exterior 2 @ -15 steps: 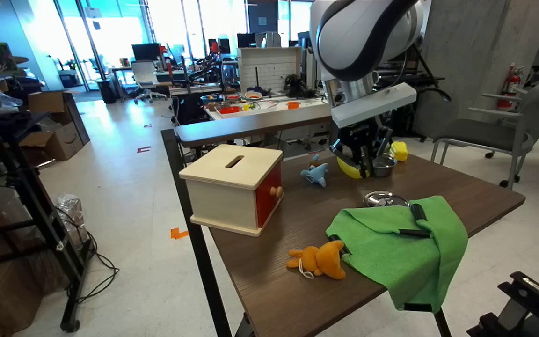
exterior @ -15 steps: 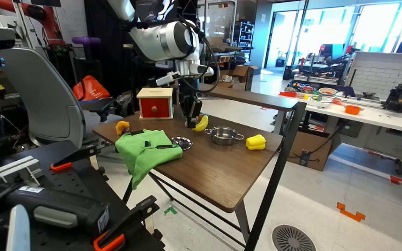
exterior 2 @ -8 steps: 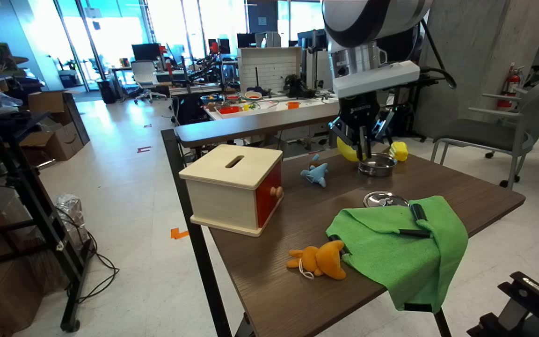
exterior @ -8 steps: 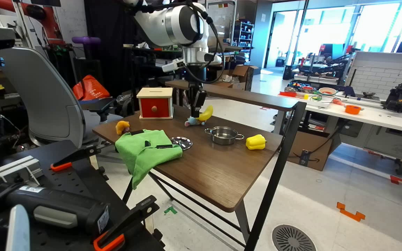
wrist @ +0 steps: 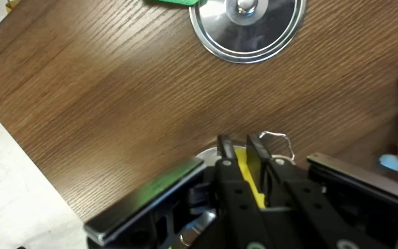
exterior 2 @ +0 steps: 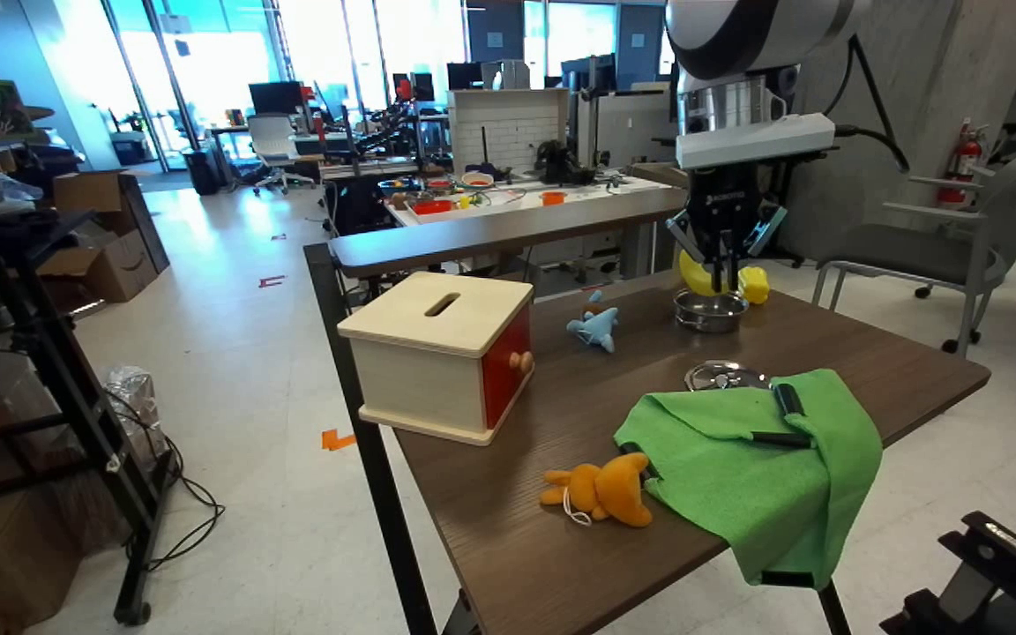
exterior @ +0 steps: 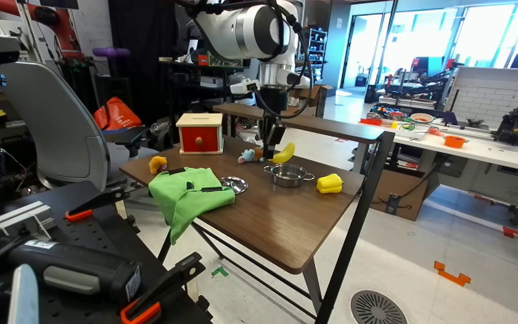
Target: Put the banana in the pot
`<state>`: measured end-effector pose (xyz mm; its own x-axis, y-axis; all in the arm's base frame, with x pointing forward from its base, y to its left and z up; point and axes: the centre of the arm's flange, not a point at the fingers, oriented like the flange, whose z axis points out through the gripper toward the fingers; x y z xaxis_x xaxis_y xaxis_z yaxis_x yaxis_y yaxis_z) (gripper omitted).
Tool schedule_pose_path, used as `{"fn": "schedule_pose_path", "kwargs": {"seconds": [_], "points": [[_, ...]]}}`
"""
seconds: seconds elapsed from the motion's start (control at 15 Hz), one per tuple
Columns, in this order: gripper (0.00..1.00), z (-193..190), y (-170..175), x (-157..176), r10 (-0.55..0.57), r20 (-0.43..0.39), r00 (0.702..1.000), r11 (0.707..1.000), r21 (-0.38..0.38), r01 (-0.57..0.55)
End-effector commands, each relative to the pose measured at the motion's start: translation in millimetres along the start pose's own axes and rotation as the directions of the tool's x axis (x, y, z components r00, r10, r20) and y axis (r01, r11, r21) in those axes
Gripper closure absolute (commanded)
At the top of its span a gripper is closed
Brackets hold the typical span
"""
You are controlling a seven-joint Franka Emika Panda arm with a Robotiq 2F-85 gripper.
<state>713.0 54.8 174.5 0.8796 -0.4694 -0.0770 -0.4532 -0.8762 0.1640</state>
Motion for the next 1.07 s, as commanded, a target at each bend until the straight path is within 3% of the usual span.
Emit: {"fn": "schedule_pose_path", "kwargs": {"seconds": [0.0, 0.4, 0.47, 0.53, 0.8, 1.0], "points": [[0.96, 7, 5, 12, 0.034, 0.036, 0.999, 0.999, -0.001, -0.034], [0.96, 28, 7, 20, 0.069, 0.067, 0.995, 0.997, -0.020, -0.068], [0.60, 31, 7, 21, 0.076, 0.077, 0.994, 0.997, -0.022, -0.075], [0.59, 33, 7, 21, 0.080, 0.082, 0.993, 0.997, -0.027, -0.078], [0.31, 35, 7, 21, 0.094, 0.105, 0.990, 0.995, -0.040, -0.091], [0.09, 15, 13, 17, 0.104, 0.094, 0.990, 0.995, -0.011, -0.104]]}}
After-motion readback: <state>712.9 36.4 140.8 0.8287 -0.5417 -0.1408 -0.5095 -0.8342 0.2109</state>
